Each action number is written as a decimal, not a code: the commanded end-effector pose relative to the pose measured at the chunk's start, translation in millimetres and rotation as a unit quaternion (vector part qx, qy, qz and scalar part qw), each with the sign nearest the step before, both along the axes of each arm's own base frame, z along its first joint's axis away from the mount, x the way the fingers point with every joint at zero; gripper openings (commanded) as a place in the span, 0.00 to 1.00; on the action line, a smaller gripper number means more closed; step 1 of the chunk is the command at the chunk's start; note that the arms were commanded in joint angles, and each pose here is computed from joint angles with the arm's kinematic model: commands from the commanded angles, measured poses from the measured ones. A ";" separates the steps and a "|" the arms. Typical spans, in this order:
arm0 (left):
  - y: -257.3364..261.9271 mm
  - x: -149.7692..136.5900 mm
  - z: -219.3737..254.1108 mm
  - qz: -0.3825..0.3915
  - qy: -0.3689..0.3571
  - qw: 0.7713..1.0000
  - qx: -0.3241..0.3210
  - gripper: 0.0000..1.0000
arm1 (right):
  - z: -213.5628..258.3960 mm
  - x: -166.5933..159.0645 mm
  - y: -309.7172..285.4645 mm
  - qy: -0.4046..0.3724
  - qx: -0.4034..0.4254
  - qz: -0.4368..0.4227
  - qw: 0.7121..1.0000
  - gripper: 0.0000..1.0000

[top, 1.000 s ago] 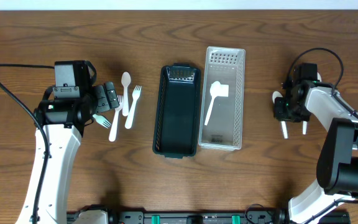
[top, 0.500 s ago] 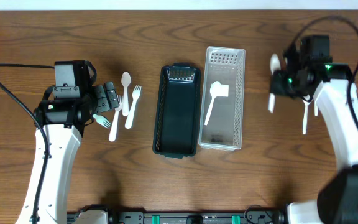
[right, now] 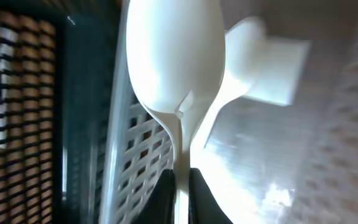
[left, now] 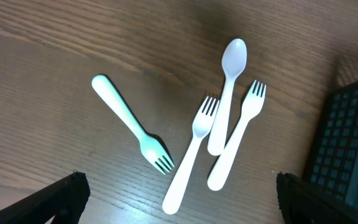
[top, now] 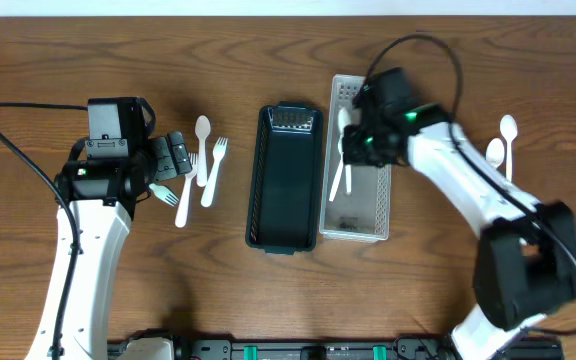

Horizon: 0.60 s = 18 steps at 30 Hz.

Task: Pack container

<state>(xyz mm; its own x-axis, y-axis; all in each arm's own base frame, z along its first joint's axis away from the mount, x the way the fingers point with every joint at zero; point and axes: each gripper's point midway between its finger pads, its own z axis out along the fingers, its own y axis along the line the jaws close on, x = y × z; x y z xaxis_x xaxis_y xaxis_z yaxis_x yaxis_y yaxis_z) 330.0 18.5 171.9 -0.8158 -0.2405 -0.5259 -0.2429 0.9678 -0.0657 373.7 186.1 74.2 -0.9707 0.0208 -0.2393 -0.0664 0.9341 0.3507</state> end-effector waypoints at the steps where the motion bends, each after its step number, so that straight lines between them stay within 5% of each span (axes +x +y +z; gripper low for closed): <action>1: 2.4 3.1 5.8 -0.001 -0.006 1.000 0.005 0.98 | 19.8 12.8 -5.7 -0.026 0.014 -0.019 0.999 0.41; 10: 2.4 3.1 5.8 -0.001 -0.006 1.000 0.005 0.98 | 97.3 41.5 -168.1 -0.128 -0.078 -0.166 0.975 0.49; 18: 2.4 3.1 5.8 -0.001 -0.006 1.000 0.005 0.98 | 41.3 -7.5 -288.0 -0.025 -0.139 -0.242 0.960 0.50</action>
